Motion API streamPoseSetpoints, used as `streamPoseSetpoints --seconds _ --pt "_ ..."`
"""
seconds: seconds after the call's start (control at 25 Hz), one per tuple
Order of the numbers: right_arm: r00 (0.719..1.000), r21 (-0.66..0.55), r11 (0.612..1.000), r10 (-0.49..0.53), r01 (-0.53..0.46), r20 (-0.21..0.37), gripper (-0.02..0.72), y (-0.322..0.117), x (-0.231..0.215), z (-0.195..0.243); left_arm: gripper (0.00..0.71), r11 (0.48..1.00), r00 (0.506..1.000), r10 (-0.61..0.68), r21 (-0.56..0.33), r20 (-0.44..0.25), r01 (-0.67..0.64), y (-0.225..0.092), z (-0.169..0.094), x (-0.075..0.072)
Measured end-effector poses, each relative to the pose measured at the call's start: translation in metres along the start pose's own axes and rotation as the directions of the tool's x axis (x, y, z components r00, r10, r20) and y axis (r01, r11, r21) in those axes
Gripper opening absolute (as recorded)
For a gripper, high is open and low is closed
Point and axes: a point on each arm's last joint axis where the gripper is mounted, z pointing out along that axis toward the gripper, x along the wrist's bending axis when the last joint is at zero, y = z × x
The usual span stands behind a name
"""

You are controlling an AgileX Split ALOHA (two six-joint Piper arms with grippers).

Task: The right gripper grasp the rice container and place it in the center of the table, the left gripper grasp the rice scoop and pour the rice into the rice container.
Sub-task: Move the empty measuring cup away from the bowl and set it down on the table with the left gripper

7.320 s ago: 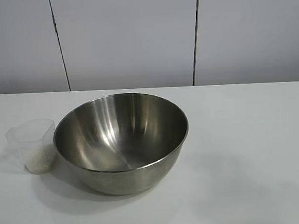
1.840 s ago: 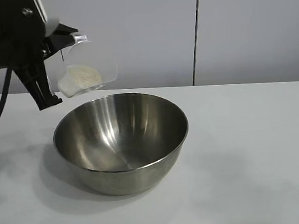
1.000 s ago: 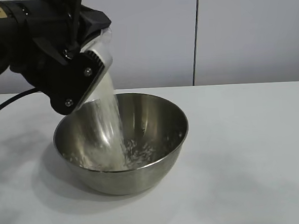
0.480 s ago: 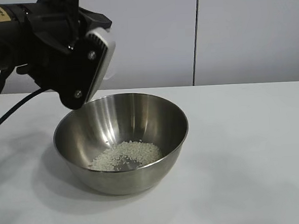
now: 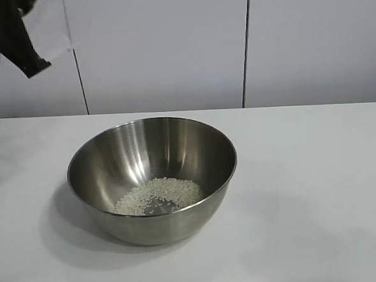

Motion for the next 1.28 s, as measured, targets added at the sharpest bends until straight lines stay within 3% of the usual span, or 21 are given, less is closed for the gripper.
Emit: streamPoseSetpoints --seconds 0.24,0.36,0.48,0.84,1.28 --pt "1.0 0.0 1.0 0.0 0.0 0.0 0.451 0.0 0.0 0.0 0.012 0.934 0.94 -0.34 0.107 -0.014 0.34 -0.038 -0.007 0.026" --pt "1.0 0.0 1.0 0.0 0.0 0.0 0.451 0.0 0.0 0.0 0.012 0.897 0.904 -0.427 0.126 -0.007 0.424 -0.065 -0.008 0.026" --pt "1.0 0.0 1.0 0.0 0.0 0.0 0.451 0.0 0.0 0.0 0.012 0.878 0.887 -0.461 0.153 0.022 0.453 -0.093 -0.005 0.015" --pt "1.0 0.0 1.0 0.0 0.0 0.0 0.451 0.0 0.0 0.0 0.011 0.912 0.909 -0.399 0.156 0.12 0.38 -0.152 0.01 -0.017" --pt "1.0 0.001 1.0 0.0 0.0 0.0 0.451 0.0 0.0 0.0 0.011 0.958 0.96 -0.215 0.23 0.179 0.171 -0.18 0.01 -0.03"
